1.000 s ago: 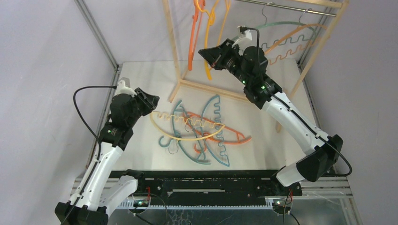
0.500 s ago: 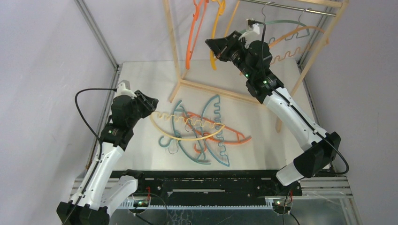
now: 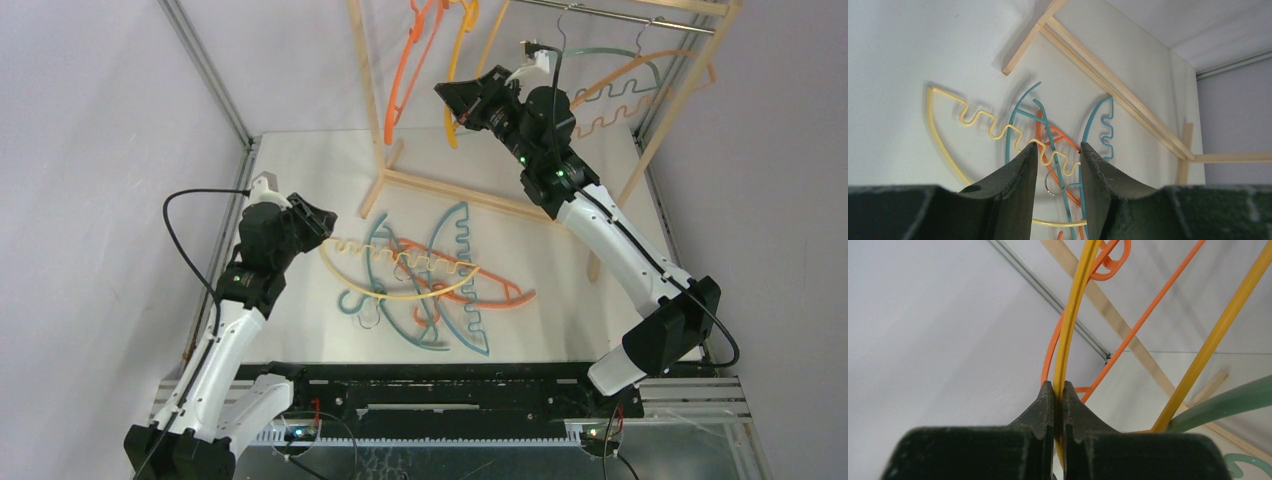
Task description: Organize the hangers
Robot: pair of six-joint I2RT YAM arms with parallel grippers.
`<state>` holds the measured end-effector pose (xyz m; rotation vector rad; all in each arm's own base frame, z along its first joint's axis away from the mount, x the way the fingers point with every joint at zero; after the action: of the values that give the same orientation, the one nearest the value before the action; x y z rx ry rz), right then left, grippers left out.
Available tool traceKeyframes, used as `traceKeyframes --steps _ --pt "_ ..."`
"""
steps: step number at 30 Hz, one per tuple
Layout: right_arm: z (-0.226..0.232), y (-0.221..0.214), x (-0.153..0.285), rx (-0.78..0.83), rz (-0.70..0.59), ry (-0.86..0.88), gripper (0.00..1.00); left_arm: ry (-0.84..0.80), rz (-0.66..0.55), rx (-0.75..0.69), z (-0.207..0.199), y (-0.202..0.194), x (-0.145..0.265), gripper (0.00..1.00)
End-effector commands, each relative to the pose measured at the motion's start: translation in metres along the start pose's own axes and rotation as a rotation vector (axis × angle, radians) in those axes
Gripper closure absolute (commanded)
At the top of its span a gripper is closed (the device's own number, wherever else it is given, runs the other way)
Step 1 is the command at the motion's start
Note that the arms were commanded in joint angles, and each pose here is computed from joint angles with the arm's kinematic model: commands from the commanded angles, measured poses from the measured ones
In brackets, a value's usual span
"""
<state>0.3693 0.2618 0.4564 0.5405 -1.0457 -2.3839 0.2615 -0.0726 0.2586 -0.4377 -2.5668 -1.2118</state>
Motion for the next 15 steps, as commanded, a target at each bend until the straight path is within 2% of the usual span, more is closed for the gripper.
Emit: traceKeyframes --steps 1,15 --pt "-0.007 0.0 -0.002 -0.028 -0.009 -0.021 0.98 -0.034 -0.019 -0.006 -0.004 0.005 -0.004 0.59" --pt "-0.031 -0.012 0.0 -0.004 0.005 -0.09 0.98 -0.041 -0.009 -0.002 -0.005 0.004 -0.008 0.59"
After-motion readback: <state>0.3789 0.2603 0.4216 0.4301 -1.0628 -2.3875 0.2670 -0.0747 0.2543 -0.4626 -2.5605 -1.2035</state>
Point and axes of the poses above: each gripper's point midway between its finger pads, its own x axis back along the fingers, its own z axis along the line the jaws close on, y = z × x, the point moved 5 cm from there along x, back along the fingers, and after that the axes turned 3 degrees about x, right-handed, at the moved point
